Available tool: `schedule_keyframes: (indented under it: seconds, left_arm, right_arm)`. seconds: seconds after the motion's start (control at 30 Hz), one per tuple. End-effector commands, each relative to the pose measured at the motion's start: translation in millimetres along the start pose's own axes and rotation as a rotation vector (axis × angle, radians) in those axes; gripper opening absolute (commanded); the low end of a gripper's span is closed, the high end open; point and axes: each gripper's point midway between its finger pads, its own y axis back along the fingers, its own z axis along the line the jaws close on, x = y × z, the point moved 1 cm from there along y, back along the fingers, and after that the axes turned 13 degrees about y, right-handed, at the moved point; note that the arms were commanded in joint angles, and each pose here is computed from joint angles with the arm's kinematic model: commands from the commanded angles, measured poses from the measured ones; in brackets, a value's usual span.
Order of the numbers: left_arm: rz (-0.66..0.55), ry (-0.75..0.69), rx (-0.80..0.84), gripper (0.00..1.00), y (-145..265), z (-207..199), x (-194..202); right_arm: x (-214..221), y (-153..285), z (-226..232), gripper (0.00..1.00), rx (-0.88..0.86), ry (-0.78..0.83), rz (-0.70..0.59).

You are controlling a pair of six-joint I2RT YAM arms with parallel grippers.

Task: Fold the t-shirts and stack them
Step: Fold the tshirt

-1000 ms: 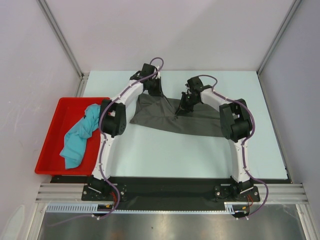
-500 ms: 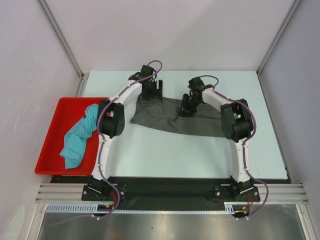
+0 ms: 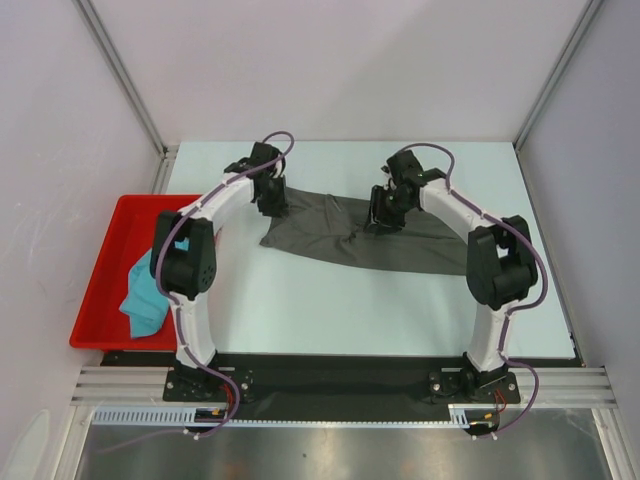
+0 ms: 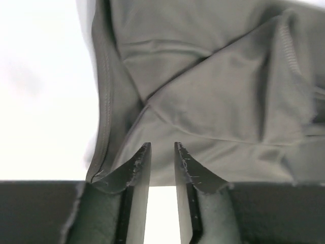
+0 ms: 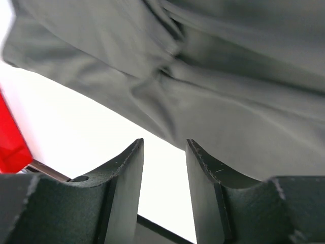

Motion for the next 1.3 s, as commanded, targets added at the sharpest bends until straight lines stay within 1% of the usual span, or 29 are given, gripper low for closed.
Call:
schedule_keyframes:
  seconds: [0.0,0.07,0.1,0.17,0.23,0.27,0.33,0.37,0.47,0.57,0.63,0.73,0.83,0.87,0.9,0.93,0.97,1.0,1.03,1.07,1.1,1.13,1.17,1.23,1.27]
  left_arm:
    - [-0.003,0.062,-0.035,0.28,-12.4,13.1,-0.1]
    - [0.012,0.076,-0.074,0.23,-20.8,25.0,2.8]
    - [0.02,0.095,-0.095,0.19,-22.4,32.0,4.2]
    - [0.05,0.128,-0.13,0.14,-25.8,45.4,15.9]
    - [0.047,0.143,-0.168,0.13,-27.1,55.2,22.8]
    - [0.073,0.152,-0.19,0.11,-28.4,63.2,34.6]
    - [0.09,0.172,-0.222,0.1,-30.1,72.0,46.0]
    - [0.115,0.179,-0.254,0.07,-32.1,81.5,58.7]
    - [0.125,0.201,-0.311,0.06,-31.7,99.5,73.0]
    - [0.127,0.207,-0.337,0.06,-28.1,108.7,78.0]
    - [0.093,0.196,-0.334,0.07,-19.4,107.1,70.1]
    - [0.03,0.17,-0.329,0.14,-0.2,102.0,51.3]
    - [-0.022,0.139,-0.316,0.31,20.5,93.1,35.7]
    - [-0.048,0.134,-0.294,0.46,32.6,86.6,29.3]
    - [-0.057,0.134,-0.278,0.55,39.4,82.6,27.4]
    - [-0.064,0.135,-0.265,0.61,44.5,79.3,26.0]
    - [-0.071,0.137,-0.231,0.73,52.3,72.0,25.0]
    - [-0.063,0.139,-0.218,0.75,54.9,69.3,26.9]
    - [-0.057,0.152,-0.208,0.77,56.6,67.6,28.3]
    - [-0.034,0.17,-0.174,0.77,57.6,61.6,33.1]
    - [-0.025,0.179,-0.165,0.77,57.9,60.3,35.5]
    - [-0.019,0.187,-0.153,0.77,57.8,58.8,38.1]
    - [0.004,0.209,-0.138,0.77,55.4,58.8,46.9]
    - [0.009,0.237,-0.126,0.76,47.1,61.0,50.5]
    - [0.036,0.259,-0.115,0.75,43.6,62.1,56.5]
  right_arm:
    - [4.1,18.7,-16.7,0.43,0.015,-0.023,-0.027]
    - [9.4,24.7,-30.8,0.43,0.025,-0.057,-0.028]
    - [9.4,31.1,-34.0,0.43,0.028,-0.064,-0.039]
    - [15.8,36.8,-51.6,0.43,0.042,-0.106,-0.037]
    - [15.9,45.3,-60.1,0.43,0.05,-0.12,-0.058]
    - [16.8,49.0,-70.1,0.43,0.06,-0.143,-0.063]
    - [23.4,52.3,-79.5,0.43,0.072,-0.166,-0.06]
    - [24.5,53.7,-83.7,0.43,0.078,-0.174,-0.062]
    - [30.3,57.5,-101.7,0.43,0.125,-0.204,-0.055]
    - [36.7,62.0,-114.2,0.43,0.185,-0.221,-0.042]
    - [44.9,64.8,-122.8,0.44,0.233,-0.236,-0.026]
    - [57.2,71.9,-132.4,0.46,0.273,-0.267,-0.02]
    - [68.2,83.5,-146.7,0.47,0.314,-0.326,-0.024]
    - [76.6,84.0,-150.6,0.48,0.32,-0.346,-0.011]
    - [79.8,88.6,-151.3,0.48,0.328,-0.353,-0.016]
    - [83.1,93.4,-158.9,0.51,0.343,-0.385,-0.023]
    - [92.6,96.1,-165.8,0.55,0.36,-0.416,-0.012]
    - [94.0,102.4,-168.0,0.55,0.374,-0.424,-0.027]
    - [97.1,105.2,-170.9,0.62,0.387,-0.434,-0.03]
    - [102.2,110.1,-176.4,0.64,0.406,-0.454,-0.031]
    - [108.8,111.6,-180.4,0.65,0.423,-0.467,-0.025]
    - [110.6,116.7,-182.8,0.72,0.43,-0.479,-0.038]
    - [112.3,120.5,-188.8,0.73,0.432,-0.503,-0.051]
    - [117.8,120.1,-192.8,0.73,0.405,-0.539,-0.054]
    - [118.2,119.9,-196.6,0.74,0.402,-0.561,-0.064]
